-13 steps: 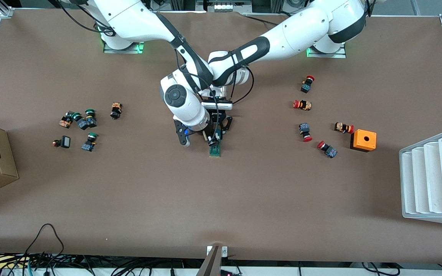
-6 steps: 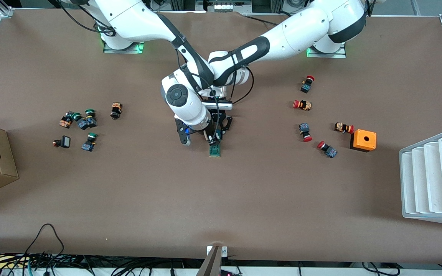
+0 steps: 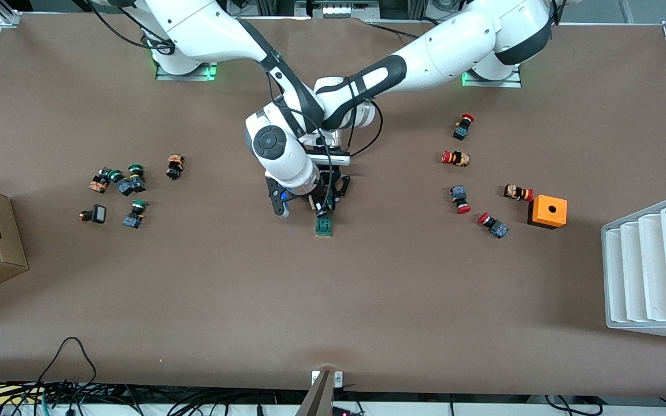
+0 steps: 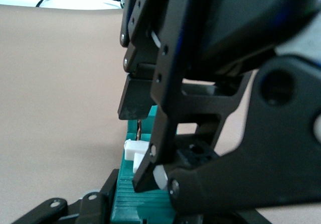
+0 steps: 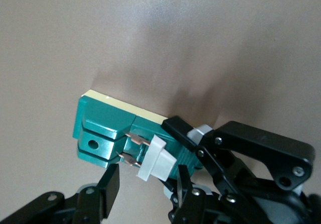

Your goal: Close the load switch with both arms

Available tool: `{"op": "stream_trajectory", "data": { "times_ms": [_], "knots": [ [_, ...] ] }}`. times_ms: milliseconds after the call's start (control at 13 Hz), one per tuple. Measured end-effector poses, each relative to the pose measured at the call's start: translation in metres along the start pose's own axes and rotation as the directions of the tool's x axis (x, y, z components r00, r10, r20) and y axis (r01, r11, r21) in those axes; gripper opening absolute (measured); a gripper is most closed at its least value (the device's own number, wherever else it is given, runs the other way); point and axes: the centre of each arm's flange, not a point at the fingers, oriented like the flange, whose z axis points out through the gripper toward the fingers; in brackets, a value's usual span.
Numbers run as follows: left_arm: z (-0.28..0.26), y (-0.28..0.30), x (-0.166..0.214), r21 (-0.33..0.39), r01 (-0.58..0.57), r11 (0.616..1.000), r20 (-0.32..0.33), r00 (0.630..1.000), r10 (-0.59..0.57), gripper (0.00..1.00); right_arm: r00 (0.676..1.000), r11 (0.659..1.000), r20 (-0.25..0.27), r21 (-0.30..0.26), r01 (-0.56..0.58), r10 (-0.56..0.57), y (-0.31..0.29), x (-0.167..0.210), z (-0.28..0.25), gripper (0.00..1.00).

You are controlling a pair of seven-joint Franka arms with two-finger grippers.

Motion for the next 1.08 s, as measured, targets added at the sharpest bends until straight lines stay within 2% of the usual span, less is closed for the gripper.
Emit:
{"op": "stream_trajectory", "data": {
  "times_ms": [692,1077],
  "knots": [
    [0.0001,-0.0002,-0.0006,-0.001,-0.002,1.000,-0.003,1.000,0.002,0.49,1.000,1.000,-0.006,-0.011,0.001,-0.001,0.0014,0.0006,0.0018,0.52],
    [0.0001,-0.0002,-0.0007,0.000,-0.002,1.000,-0.004,1.000,0.002,0.49,1.000,1.000,-0.008,-0.013,-0.002,0.002,0.0007,0.0038,0.0044,0.43]
  ]
}}
